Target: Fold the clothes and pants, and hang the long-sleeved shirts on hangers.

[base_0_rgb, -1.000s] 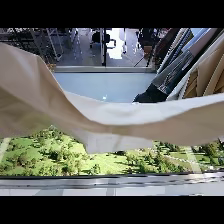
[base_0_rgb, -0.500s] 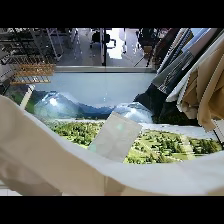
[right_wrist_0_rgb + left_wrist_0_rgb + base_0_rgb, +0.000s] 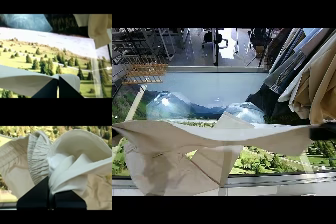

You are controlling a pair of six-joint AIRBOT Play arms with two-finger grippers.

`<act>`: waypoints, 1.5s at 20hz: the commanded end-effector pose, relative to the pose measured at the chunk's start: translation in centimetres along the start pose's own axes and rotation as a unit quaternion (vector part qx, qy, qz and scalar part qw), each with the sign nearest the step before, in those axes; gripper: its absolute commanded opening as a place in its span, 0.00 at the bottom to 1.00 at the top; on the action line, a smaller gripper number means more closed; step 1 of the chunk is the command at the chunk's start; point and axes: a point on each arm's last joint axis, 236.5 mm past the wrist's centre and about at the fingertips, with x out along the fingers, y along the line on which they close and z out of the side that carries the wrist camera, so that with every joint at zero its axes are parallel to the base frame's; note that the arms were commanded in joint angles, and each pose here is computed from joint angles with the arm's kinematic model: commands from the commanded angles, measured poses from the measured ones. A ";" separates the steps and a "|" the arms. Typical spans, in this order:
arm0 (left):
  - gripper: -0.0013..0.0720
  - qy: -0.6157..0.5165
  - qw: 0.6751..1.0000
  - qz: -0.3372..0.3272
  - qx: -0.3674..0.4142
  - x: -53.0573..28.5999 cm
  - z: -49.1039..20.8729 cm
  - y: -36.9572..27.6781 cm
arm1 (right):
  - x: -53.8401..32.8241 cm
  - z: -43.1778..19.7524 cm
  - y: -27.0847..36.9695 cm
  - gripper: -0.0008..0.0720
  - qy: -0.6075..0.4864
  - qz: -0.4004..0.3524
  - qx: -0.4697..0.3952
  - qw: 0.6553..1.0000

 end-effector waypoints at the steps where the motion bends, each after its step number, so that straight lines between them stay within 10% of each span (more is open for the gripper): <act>1: 0.03 -0.073 0.995 0.011 -0.070 5.0 4.1 4.5 | 10.2 5.6 2.8 0.02 -0.073 0.005 0.010 0.997; 6: 0.03 -0.167 0.961 -0.079 -0.203 11.6 11.9 7.2 | 27.7 9.3 4.6 0.04 -0.030 0.043 0.153 0.987; 7: 0.09 -0.173 0.957 -0.095 -0.214 12.5 13.1 7.4 | 30.0 9.6 5.6 0.22 -0.007 0.061 0.185 0.981; 9: 0.62 -0.180 0.952 -0.102 -0.224 13.1 14.9 8.3 | 31.8 10.4 7.2 0.71 0.026 0.094 0.194 0.976; 10: 0.94 -0.177 0.952 -0.102 -0.229 12.6 15.1 8.8 | 31.5 10.4 7.5 0.73 0.041 0.103 0.191 0.975; 16: 0.73 0.194 0.934 0.111 -0.280 9.1 -5.7 15.6 | 24.8 1.0 12.5 0.63 0.223 0.329 0.147 0.906; 21: 0.73 0.245 0.914 0.123 -0.299 9.0 -13.6 13.8 | 17.3 -7.4 17.4 0.54 0.300 0.474 0.177 0.808; 30: 0.74 0.208 0.926 0.103 -0.297 10.8 -13.9 13.3 | 21.2 -10.2 26.7 0.50 0.267 0.441 0.197 0.834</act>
